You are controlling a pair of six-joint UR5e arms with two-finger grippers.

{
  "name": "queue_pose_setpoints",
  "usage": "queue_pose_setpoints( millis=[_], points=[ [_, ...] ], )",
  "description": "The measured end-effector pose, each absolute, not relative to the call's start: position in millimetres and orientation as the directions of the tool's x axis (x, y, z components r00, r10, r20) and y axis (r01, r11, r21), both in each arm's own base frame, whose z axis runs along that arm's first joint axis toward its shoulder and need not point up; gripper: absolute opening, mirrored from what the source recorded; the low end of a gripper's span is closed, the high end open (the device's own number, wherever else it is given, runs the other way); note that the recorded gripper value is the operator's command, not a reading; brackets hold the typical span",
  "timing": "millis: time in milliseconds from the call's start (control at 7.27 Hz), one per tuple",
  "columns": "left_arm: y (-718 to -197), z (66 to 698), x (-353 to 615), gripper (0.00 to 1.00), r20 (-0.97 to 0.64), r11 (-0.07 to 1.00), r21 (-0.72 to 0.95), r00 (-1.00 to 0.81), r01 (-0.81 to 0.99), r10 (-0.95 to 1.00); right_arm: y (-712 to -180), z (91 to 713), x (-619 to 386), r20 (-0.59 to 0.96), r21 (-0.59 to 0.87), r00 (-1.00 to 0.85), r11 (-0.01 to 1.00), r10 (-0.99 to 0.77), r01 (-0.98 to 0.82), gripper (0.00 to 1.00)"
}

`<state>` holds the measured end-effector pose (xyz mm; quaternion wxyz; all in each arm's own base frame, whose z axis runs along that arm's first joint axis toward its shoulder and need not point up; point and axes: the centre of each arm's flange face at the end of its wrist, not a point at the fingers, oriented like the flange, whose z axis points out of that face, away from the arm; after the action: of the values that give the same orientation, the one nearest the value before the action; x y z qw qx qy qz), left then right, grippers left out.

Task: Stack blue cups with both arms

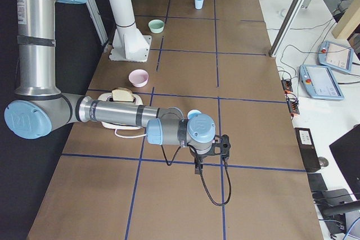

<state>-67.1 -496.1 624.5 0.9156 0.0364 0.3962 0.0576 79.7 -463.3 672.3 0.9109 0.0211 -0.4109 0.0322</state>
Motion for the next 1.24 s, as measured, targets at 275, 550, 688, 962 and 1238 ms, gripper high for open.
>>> queue_pose_setpoints(
  millis=[275, 550, 688, 962, 1238],
  points=[
    [-495.2, 561.5, -45.3, 1.00, -0.737, 0.997, 0.042, 0.676, 0.064, -0.012, -463.5, 670.8, 79.7, 0.751, 0.014, 0.659, 0.997, 0.041, -0.077, 1.00],
    [-489.8, 523.9, 8.2, 1.00, -0.751, 0.995, -0.012, 0.656, 0.099, -0.074, -464.1, 669.7, 79.8, 0.751, 0.015, 0.659, 0.997, 0.040, -0.078, 1.00],
    [-486.3, 519.1, 38.5, 1.00, -0.763, 0.994, -0.020, 0.641, 0.110, -0.086, -464.5, 668.9, 79.8, 0.751, 0.017, 0.659, 0.997, 0.039, -0.078, 1.00],
    [-476.6, 540.6, 96.2, 1.00, -0.775, 0.989, -0.018, 0.623, 0.149, -0.108, -465.1, 667.3, 79.9, 0.751, 0.020, 0.659, 0.997, 0.037, -0.078, 1.00],
    [-469.7, 571.1, 147.9, 1.00, -0.782, 0.982, -0.024, 0.608, 0.186, -0.135, -465.4, 666.1, 79.8, 0.752, 0.022, 0.659, 0.997, 0.035, -0.078, 1.00]
  ],
)
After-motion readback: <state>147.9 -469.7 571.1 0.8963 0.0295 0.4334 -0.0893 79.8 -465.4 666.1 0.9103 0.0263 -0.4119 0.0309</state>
